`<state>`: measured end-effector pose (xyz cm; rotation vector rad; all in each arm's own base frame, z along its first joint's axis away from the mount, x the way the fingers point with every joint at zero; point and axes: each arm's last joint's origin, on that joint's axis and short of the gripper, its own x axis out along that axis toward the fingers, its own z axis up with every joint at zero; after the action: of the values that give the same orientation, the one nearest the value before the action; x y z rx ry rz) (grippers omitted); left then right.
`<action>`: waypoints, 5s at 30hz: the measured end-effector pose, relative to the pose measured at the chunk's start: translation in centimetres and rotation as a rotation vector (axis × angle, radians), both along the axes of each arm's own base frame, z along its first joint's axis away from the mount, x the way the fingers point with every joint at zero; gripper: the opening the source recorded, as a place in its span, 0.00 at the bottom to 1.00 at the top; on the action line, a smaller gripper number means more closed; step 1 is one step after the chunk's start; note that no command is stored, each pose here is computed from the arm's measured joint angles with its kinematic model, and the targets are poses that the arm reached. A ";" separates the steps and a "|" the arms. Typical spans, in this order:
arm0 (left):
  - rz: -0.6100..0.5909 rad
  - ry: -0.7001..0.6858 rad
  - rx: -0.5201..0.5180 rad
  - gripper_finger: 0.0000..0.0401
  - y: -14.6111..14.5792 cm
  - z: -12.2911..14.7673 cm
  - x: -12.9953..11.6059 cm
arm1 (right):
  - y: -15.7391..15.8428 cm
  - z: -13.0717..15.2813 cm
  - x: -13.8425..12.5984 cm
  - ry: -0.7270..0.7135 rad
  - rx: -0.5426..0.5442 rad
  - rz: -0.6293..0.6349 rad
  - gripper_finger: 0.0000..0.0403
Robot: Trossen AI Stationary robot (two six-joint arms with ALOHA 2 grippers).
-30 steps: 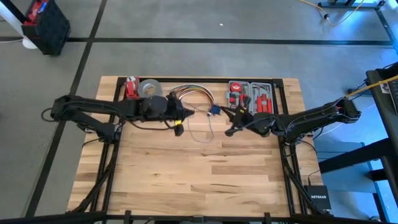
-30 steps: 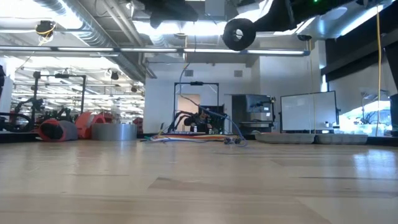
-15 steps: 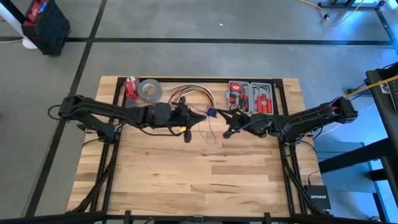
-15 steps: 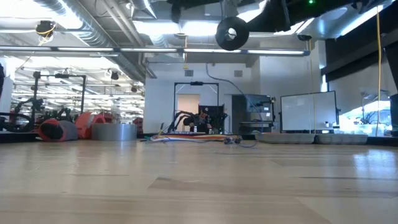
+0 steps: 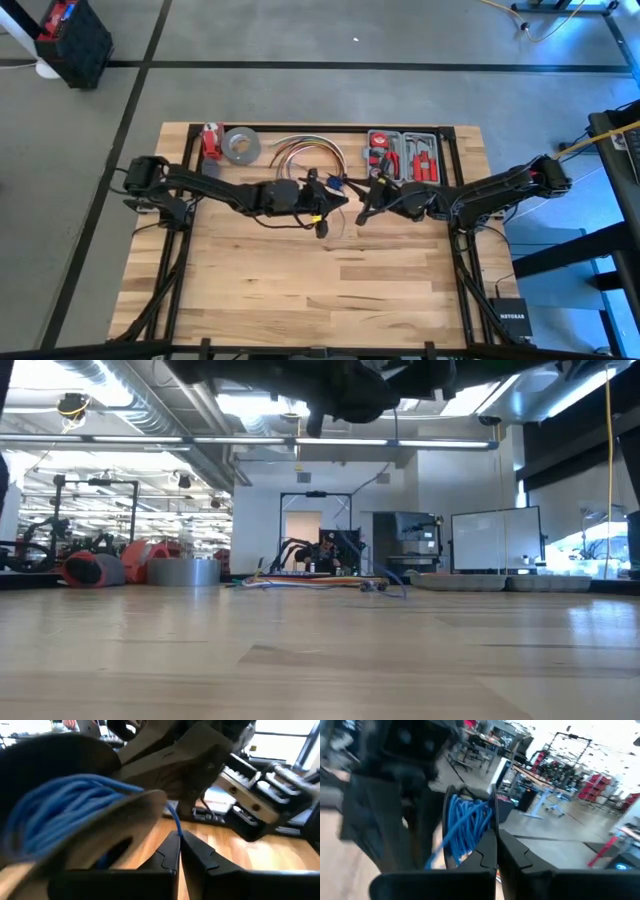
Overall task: Coil cords
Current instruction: Coil the blue wire on the black spool
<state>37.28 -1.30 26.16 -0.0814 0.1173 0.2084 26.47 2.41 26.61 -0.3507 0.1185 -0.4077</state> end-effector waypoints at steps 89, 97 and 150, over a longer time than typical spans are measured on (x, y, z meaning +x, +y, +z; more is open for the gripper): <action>0.131 0.049 0.026 0.00 -1.5 4.2 -4.3 | -0.8 1.7 4.6 0.204 0.059 -0.069 0.01; 0.152 0.138 0.042 0.00 -1.6 0.4 -2.0 | -0.8 3.3 3.9 0.115 0.079 -0.047 0.01; 0.300 0.394 0.099 0.00 1.4 -0.2 -4.3 | 0.9 13.3 -2.7 -0.057 0.078 0.217 0.01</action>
<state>32.95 0.14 25.99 0.0425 0.4878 0.5290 23.76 3.28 39.95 -0.2716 0.0395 -0.1979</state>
